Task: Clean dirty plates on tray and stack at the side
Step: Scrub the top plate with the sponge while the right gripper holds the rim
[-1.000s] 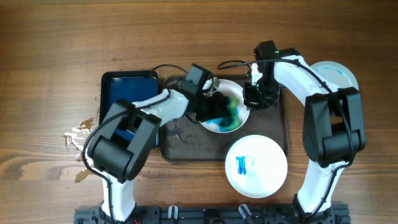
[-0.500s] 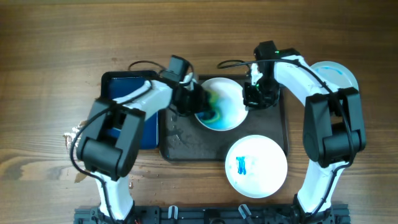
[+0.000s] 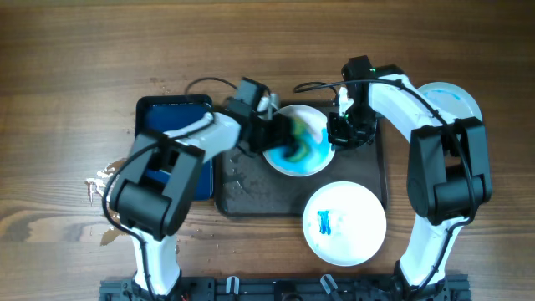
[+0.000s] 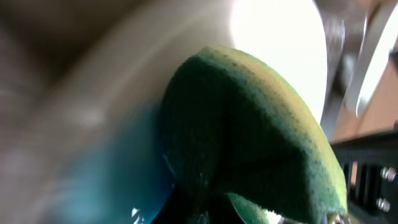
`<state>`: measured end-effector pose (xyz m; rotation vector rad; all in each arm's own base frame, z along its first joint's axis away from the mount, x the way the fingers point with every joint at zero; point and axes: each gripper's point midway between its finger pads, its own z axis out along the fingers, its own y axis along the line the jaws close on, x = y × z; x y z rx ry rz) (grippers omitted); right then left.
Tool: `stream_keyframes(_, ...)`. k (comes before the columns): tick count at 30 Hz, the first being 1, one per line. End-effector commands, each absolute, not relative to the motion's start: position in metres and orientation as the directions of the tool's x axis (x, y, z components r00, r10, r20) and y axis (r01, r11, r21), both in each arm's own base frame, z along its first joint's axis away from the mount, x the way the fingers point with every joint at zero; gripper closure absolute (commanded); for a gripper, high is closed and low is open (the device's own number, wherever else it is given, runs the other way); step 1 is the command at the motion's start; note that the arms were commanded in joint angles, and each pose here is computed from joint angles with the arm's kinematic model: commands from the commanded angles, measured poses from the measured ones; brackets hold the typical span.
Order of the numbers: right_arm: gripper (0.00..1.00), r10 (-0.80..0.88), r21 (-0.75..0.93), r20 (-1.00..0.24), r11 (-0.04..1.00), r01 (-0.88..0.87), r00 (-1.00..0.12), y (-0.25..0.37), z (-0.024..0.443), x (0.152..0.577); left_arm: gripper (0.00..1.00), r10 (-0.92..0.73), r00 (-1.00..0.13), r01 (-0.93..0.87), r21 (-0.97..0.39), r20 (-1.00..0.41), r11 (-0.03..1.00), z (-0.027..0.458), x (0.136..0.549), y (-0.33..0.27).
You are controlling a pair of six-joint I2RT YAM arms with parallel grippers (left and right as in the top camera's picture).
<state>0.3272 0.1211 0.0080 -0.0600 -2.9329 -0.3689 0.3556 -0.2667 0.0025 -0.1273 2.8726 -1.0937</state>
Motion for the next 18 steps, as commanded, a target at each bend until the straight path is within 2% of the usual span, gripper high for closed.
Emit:
stream_keyframes(1, 0.95, 0.016, 0.23, 0.231, 0.971, 0.071, -0.973, 0.12, 0.002, 0.317, 0.96, -0.142, -0.982, -0.092, -0.348, -0.122, 0.933, -0.049, 0.367, -0.183)
stream_keyframes(3, 0.96, 0.016, 0.23, 0.231, 0.971, 0.071, -0.973, 0.12, 0.002, 0.318, 0.96, -0.124, -0.985, -0.088, -0.273, -0.117, 0.958, -0.054, 0.36, -0.171)
stream_keyframes(7, 0.96, 0.016, 0.23, 0.231, 0.971, 0.071, -0.973, 0.12, 0.002, 0.317, 0.96, -0.166, -0.98, -0.169, 0.014, -0.109, 0.986, -0.062, 0.339, -0.127)
stream_keyframes(9, 0.96, 0.016, 0.23, 0.23, 0.971, 0.07, -0.973, 0.12, 0.001, 0.318, 0.96, -0.164, -0.985, -0.166, 0.033, -0.053, 0.986, -0.063, 0.324, -0.128)
stream_keyframes(10, 0.96, 0.015, 0.231, 0.229, 0.971, 0.069, -0.973, 0.12, 0.001, 0.318, 0.96, -0.125, -0.992, -0.125, -0.012, -0.008, 0.992, -0.063, 0.315, -0.14)
stream_keyframes(12, 0.96, 0.014, 0.231, 0.228, 0.971, 0.068, -0.974, 0.12, 0.001, 0.318, 0.96, 0.031, -0.998, 0.018, -0.222, 0.054, 0.975, -0.059, 0.3, -0.188)
stream_keyframes(14, 0.96, 0.014, 0.231, 0.229, 0.97, 0.069, -0.973, 0.12, 0.001, 0.318, 0.96, 0.122, -0.99, 0.08, -0.429, 0.073, 0.9, -0.046, 0.286, -0.239)
stream_keyframes(16, 0.96, 0.014, 0.231, 0.228, 0.97, 0.069, -0.973, 0.12, 0.001, 0.318, 0.96, 0.225, -0.972, 0.137, -0.63, 0.062, 0.765, -0.023, 0.269, -0.294)
stream_keyframes(18, 0.96, 0.015, 0.231, 0.229, 0.971, 0.069, -0.973, 0.12, 0.001, 0.318, 0.96, 0.256, -0.966, 0.162, -0.693, 0.033, 0.702, -0.012, 0.262, -0.323)
